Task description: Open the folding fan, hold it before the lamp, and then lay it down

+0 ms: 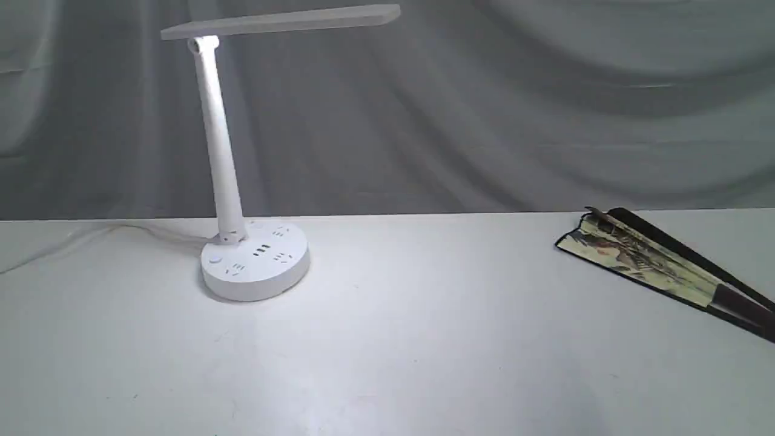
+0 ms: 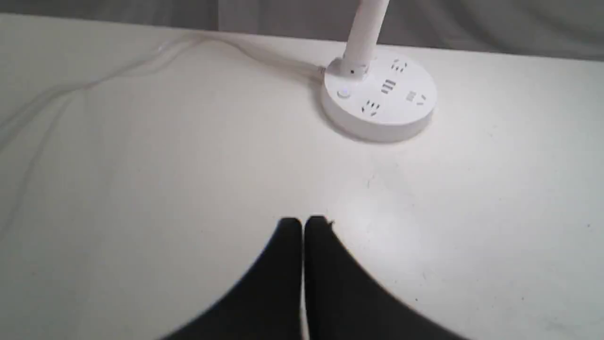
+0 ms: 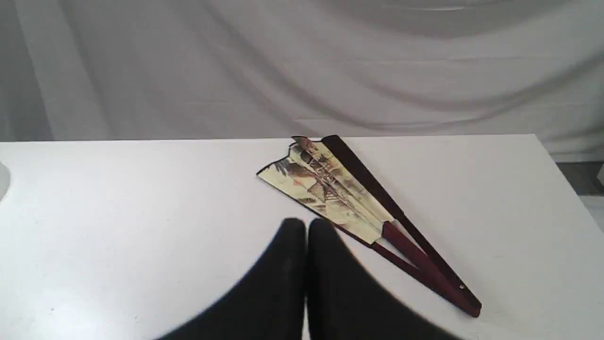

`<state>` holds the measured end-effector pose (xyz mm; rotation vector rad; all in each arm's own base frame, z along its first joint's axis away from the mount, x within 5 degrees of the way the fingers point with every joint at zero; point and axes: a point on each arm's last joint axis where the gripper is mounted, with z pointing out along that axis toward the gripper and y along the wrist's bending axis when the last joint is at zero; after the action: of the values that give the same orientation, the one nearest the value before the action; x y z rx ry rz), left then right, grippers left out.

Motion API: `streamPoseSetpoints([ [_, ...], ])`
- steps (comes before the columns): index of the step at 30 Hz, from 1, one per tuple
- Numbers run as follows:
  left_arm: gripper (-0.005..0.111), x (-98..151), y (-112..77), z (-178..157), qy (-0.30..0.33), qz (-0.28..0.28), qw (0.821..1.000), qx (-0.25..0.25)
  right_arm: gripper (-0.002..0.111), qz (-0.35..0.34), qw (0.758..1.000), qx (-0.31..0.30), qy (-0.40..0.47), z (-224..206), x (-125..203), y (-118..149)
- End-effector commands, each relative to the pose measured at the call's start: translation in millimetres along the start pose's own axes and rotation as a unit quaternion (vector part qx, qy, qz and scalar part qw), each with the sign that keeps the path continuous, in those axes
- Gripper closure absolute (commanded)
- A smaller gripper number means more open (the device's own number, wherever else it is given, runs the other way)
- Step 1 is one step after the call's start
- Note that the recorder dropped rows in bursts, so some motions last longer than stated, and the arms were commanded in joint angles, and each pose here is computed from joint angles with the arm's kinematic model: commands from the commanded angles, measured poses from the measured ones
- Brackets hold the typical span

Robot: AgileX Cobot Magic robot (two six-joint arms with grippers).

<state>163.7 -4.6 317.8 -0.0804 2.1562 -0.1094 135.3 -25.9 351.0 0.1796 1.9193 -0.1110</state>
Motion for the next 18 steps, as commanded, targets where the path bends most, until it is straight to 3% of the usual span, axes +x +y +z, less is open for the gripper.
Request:
streamPoseSetpoints([
  [1,0.107,-1,1.2,22,0.024,-0.004,1.0,-0.003,0.108,0.004,1.0,-0.002,0.009,14,-1,0],
  [18,0.107,-10,0.6,84,0.119,0.008,0.993,0.004,0.108,0.005,0.986,-0.007,0.165,98,7,-2],
])
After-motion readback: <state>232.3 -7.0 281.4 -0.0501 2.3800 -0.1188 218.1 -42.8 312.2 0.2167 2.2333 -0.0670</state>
